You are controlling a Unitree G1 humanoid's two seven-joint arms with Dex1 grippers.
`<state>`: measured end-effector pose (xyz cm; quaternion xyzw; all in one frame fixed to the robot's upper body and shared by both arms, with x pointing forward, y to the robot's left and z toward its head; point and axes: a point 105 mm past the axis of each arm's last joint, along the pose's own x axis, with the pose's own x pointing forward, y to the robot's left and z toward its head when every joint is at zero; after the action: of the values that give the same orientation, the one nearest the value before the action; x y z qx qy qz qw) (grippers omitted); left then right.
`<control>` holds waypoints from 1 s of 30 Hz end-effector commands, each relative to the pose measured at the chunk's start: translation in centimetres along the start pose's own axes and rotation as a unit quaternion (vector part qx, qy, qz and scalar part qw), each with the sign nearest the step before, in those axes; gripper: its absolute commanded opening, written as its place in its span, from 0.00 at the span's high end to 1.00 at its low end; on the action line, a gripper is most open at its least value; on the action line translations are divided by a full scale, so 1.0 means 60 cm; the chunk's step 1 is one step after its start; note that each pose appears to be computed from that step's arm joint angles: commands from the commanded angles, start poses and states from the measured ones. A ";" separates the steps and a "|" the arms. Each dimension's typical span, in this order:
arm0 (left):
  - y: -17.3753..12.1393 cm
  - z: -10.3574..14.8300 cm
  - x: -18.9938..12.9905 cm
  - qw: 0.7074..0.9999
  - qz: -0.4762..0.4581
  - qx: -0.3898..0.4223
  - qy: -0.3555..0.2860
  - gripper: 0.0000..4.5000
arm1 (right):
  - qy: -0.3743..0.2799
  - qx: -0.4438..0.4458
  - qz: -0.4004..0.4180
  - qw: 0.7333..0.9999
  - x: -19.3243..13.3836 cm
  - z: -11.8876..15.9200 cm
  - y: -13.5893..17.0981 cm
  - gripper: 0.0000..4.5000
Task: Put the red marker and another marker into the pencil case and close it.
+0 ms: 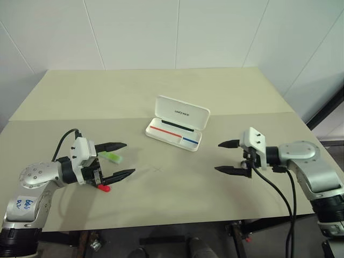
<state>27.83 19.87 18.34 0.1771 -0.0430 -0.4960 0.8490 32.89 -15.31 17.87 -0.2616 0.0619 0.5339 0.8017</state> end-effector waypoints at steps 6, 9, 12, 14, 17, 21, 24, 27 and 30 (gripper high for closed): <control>0.037 0.022 -0.032 0.999 0.044 0.027 0.017 0.00 | 0.005 -0.021 0.010 1.000 0.046 0.028 -0.015 0.00; 0.049 0.025 -0.037 0.998 0.050 0.036 0.020 0.00 | 0.006 -0.024 0.013 1.000 0.061 0.027 -0.021 0.09; 0.052 0.027 -0.037 0.998 0.049 0.040 0.019 0.00 | 0.013 -0.031 0.017 0.999 0.074 0.023 -0.027 0.28; 0.052 0.026 -0.036 0.998 0.047 0.041 0.019 0.00 | 0.017 -0.034 0.017 0.999 0.086 0.023 -0.033 0.44; 0.051 0.024 -0.031 0.998 0.046 0.040 0.017 0.00 | 0.019 -0.043 0.016 0.999 0.106 0.029 -0.043 0.51; 0.049 0.022 -0.025 0.998 0.043 0.039 0.014 0.00 | 0.024 -0.048 0.021 0.998 0.134 0.039 -0.051 0.51; 0.050 0.022 -0.022 0.998 0.043 0.040 0.012 0.00 | 0.030 -0.054 0.022 0.998 0.149 0.042 -0.058 0.51; 0.050 0.021 -0.022 0.998 0.044 0.041 0.011 0.00 | 0.031 -0.056 0.023 0.998 0.158 0.046 -0.063 0.51; 0.048 0.021 -0.022 0.998 0.045 0.042 0.010 0.00 | 0.035 -0.060 0.032 0.997 0.166 0.046 -0.062 0.51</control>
<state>29.33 21.84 20.00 0.2075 -0.0472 -0.4588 0.8627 39.80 -7.31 16.66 -0.3132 0.0861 0.5494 0.7699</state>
